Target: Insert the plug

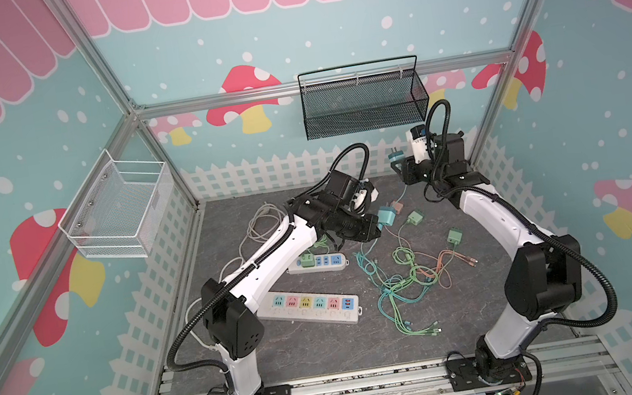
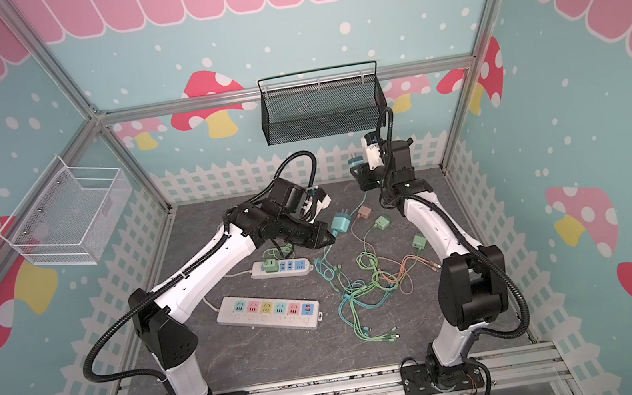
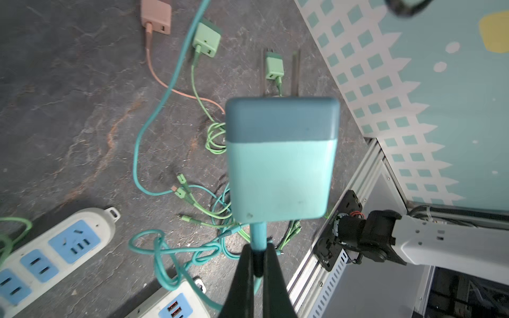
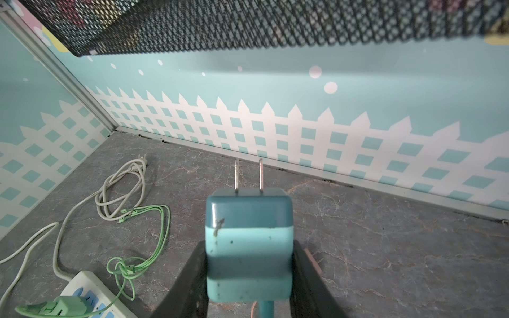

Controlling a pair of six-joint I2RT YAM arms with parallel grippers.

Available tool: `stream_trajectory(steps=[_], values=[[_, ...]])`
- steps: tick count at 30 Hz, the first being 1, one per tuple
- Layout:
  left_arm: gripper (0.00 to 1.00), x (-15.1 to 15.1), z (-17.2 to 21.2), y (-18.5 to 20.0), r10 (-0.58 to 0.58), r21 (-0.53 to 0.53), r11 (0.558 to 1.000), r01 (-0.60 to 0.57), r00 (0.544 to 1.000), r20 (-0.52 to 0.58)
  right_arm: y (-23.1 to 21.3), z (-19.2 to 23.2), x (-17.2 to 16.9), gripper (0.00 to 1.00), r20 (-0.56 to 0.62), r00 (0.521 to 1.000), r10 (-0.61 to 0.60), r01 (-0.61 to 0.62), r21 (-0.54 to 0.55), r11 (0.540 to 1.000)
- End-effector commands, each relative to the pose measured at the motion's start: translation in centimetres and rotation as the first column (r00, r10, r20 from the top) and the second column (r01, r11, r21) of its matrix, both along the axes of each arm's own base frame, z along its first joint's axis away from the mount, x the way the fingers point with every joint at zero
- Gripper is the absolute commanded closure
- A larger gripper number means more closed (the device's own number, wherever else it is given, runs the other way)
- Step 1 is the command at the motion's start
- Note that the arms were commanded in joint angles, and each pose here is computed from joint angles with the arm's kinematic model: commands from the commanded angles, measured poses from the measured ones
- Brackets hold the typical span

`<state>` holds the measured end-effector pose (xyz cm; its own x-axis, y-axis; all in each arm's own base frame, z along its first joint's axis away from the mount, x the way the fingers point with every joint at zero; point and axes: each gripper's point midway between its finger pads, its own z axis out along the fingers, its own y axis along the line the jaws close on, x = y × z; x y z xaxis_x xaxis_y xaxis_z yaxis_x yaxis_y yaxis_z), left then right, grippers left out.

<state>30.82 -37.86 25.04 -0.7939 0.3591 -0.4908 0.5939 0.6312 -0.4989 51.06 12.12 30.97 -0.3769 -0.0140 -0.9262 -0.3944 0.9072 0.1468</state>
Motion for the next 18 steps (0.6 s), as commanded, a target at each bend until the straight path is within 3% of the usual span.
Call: stream_trajectory(steps=[1,6,13,18], values=[[1.00,-1.0,-0.4,-1.9,-0.117,-0.040,0.992,0.119,0.993,0.032,0.9,2.7,-0.4,0.78,0.040,0.997,0.069,-0.068,-0.022,0.997],[1.00,-0.1,-2.5,-4.2,-0.131,-0.042,0.990,0.132,0.991,0.023,0.9,4.3,-1.0,0.77,0.062,0.995,0.079,-0.078,-0.022,0.997],[1.00,-0.4,-5.6,-8.8,-0.191,-0.033,0.981,0.191,0.981,0.019,-0.1,3.3,-1.0,0.78,0.040,0.999,0.028,-0.025,-0.054,0.998],[0.98,0.9,-7.8,-11.0,-0.122,-0.042,0.992,0.122,0.993,0.001,-1.0,3.1,-1.2,0.78,0.038,0.999,-0.014,0.016,-0.067,0.998]])
